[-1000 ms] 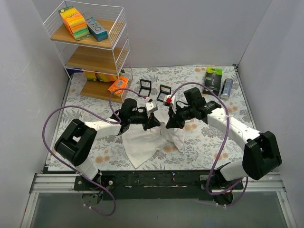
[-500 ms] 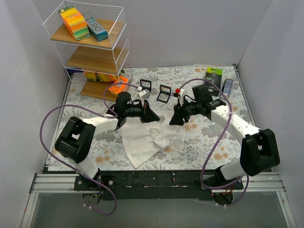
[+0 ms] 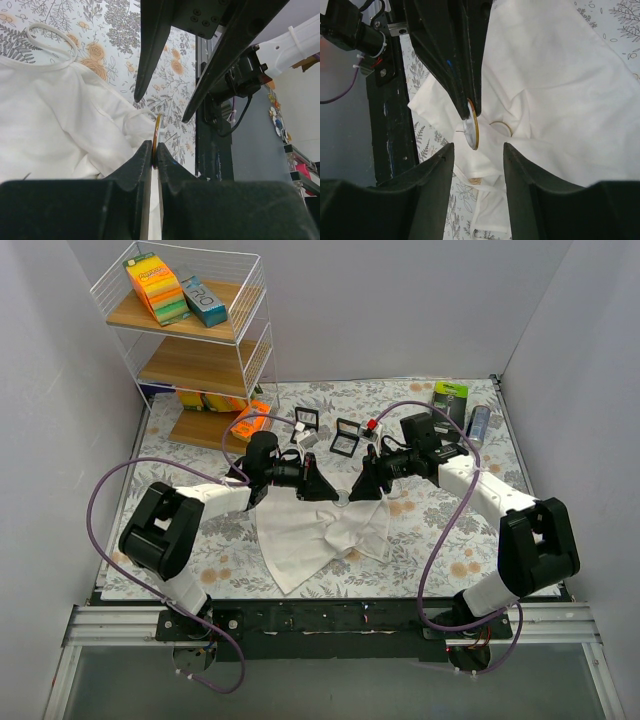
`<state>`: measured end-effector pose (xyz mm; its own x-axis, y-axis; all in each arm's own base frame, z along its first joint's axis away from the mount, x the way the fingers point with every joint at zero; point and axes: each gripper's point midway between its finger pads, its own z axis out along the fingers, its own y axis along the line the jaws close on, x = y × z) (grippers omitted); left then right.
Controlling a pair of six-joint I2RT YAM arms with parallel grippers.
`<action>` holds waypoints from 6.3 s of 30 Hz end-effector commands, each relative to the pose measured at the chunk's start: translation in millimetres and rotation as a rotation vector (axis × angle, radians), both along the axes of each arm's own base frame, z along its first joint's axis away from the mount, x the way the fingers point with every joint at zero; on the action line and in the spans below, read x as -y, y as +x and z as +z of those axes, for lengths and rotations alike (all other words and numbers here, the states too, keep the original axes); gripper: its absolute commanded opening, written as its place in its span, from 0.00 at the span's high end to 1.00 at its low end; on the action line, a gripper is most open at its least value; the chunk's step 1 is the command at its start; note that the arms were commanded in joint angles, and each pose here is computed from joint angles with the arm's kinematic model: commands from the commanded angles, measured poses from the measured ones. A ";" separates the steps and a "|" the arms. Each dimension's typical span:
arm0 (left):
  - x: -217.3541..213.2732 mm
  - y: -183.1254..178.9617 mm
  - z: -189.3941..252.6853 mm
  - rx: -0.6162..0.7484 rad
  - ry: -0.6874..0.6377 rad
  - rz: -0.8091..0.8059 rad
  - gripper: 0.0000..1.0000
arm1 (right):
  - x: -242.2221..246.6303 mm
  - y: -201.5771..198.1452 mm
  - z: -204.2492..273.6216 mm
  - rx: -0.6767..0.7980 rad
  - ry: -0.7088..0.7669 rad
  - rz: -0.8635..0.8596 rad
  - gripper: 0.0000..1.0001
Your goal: Remove the brooch from the garment
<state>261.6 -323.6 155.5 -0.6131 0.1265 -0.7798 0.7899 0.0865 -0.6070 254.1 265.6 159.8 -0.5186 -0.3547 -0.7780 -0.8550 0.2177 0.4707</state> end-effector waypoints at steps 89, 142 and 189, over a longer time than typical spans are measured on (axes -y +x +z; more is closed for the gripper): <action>6.7 5.8 28.2 -0.049 -0.097 -0.035 1.00 | -24.4 66.2 1.0 -0.231 0.031 -0.304 0.64; -64.0 246.1 -35.2 0.852 0.898 0.368 1.00 | 94.0 105.2 51.7 0.233 -0.201 -0.613 0.37; -78.5 316.2 -84.2 1.023 1.144 0.404 1.00 | 101.3 90.3 25.0 0.158 -0.189 -0.610 0.38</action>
